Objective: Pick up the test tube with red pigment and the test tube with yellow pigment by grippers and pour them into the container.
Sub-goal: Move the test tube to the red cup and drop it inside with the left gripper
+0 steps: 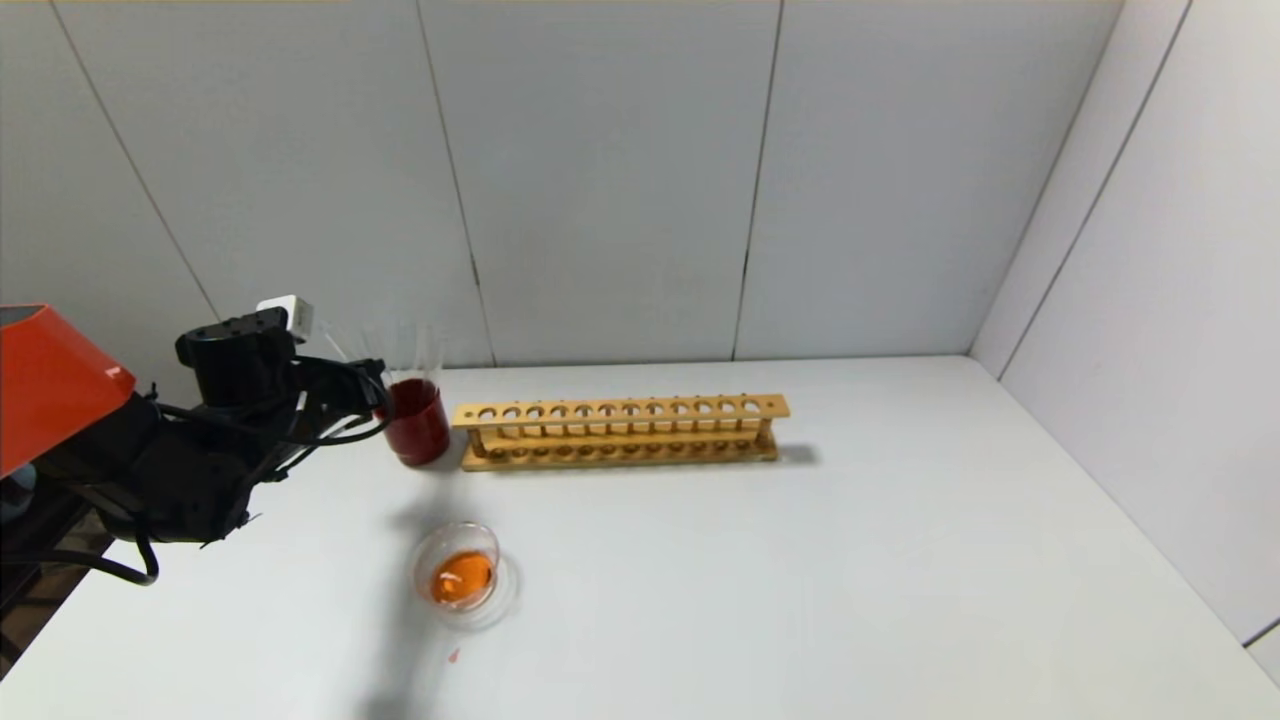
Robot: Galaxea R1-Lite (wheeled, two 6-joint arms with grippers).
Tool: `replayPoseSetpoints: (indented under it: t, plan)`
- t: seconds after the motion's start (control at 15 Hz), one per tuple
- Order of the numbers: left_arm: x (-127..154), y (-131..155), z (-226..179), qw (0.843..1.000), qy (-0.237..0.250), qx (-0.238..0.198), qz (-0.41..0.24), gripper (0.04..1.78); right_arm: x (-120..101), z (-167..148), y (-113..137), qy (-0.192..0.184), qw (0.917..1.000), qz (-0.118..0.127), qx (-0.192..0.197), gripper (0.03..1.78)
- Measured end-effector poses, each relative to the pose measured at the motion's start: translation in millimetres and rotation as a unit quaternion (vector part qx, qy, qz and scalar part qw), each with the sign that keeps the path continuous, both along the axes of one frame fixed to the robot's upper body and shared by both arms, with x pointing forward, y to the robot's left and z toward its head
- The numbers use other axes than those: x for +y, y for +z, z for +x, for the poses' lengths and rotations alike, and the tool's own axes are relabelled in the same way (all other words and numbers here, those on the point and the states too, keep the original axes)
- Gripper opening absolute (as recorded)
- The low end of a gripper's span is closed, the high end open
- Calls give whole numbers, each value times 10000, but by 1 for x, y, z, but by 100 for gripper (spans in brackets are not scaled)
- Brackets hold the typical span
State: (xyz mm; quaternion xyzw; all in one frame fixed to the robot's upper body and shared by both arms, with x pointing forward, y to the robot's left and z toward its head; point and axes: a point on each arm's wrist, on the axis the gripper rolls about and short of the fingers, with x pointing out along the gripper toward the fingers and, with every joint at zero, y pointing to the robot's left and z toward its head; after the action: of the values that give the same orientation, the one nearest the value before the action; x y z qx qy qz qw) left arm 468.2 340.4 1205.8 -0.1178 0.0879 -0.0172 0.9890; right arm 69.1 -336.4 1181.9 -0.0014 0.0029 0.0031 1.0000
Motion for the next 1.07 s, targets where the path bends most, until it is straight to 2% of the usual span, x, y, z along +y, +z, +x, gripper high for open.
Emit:
replayPoseSetpoints:
  t: [0.73,0.93,1.07]
  plan:
    - [-6,-12,-3,9993,-157,203,285,33,0,0,0,4,10000,0,0,175]
    - [-6,-9,1,9995,-140,-20,286,53,0,0,0,2,10000,0,0,175]
    - [-7,-10,2,9995,-139,-69,292,83,0,0,0,0,10000,0,0,175]
